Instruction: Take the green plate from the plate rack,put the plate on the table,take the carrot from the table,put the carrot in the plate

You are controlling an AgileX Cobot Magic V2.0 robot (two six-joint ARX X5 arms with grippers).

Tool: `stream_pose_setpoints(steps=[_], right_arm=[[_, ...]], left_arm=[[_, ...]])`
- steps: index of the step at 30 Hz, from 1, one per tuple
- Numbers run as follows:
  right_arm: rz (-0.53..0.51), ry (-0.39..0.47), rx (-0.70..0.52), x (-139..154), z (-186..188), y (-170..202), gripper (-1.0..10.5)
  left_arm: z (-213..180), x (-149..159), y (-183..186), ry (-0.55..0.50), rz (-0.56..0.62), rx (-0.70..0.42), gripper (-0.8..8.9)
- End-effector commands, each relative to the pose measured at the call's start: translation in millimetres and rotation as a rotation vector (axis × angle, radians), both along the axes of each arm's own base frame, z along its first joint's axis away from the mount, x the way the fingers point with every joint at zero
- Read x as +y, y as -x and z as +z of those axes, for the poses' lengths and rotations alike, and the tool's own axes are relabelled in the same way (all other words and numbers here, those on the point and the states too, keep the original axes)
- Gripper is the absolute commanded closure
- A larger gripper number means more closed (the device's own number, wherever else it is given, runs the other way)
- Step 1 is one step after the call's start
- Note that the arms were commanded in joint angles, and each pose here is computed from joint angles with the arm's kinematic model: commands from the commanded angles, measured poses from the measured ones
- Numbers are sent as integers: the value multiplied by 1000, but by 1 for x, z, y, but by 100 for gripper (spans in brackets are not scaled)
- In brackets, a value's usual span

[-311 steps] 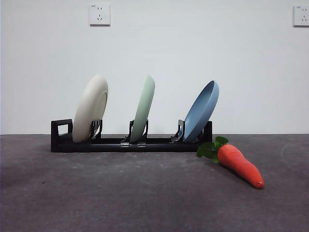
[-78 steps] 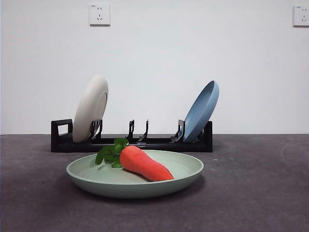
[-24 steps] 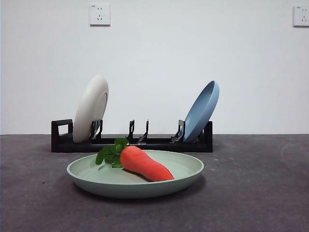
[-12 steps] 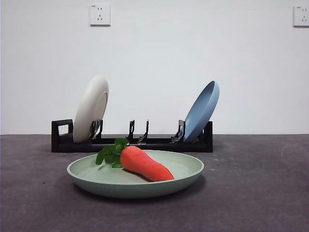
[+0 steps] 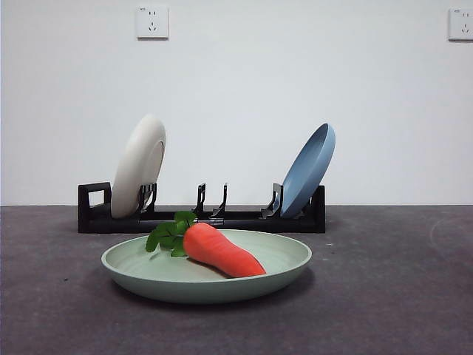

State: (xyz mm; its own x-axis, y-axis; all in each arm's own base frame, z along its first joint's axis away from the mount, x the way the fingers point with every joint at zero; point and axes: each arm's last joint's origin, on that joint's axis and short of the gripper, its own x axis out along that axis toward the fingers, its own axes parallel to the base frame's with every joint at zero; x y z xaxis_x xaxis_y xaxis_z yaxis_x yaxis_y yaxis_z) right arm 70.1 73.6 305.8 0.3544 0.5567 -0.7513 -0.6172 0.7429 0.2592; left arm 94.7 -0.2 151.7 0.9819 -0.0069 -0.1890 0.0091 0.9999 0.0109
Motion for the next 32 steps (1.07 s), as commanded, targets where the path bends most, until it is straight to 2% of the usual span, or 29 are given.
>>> stream_pose_setpoints(steps=[1,13,17,20,23,27,29,32], right_arm=[[3,-1,-7,0,0,0,946],[3,-1,-7,0,0,0,946],[-31,-6,-35,-6,2,3,946],[-68,6,-125,-16,6,5,946],[-159,-39,-222,-28,12,7,946],[-267,-91,-471,-44,15,10,946],[-330,-104,-582,-49,8,11,946],[-419,-125,-684,-54,-14,8,946]], left_arm=[[-3,0,0,12,7,13,817],[-3,0,0,12,7,12,817],[-3,0,0,12,7,13,817],[-3,0,0,12,7,13,817],[-3,0,0,12,7,12,817],[-3,0,0,12,7,13,817],[-3,0,0,12,7,12,817],[-3,0,0,12,7,13,817]])
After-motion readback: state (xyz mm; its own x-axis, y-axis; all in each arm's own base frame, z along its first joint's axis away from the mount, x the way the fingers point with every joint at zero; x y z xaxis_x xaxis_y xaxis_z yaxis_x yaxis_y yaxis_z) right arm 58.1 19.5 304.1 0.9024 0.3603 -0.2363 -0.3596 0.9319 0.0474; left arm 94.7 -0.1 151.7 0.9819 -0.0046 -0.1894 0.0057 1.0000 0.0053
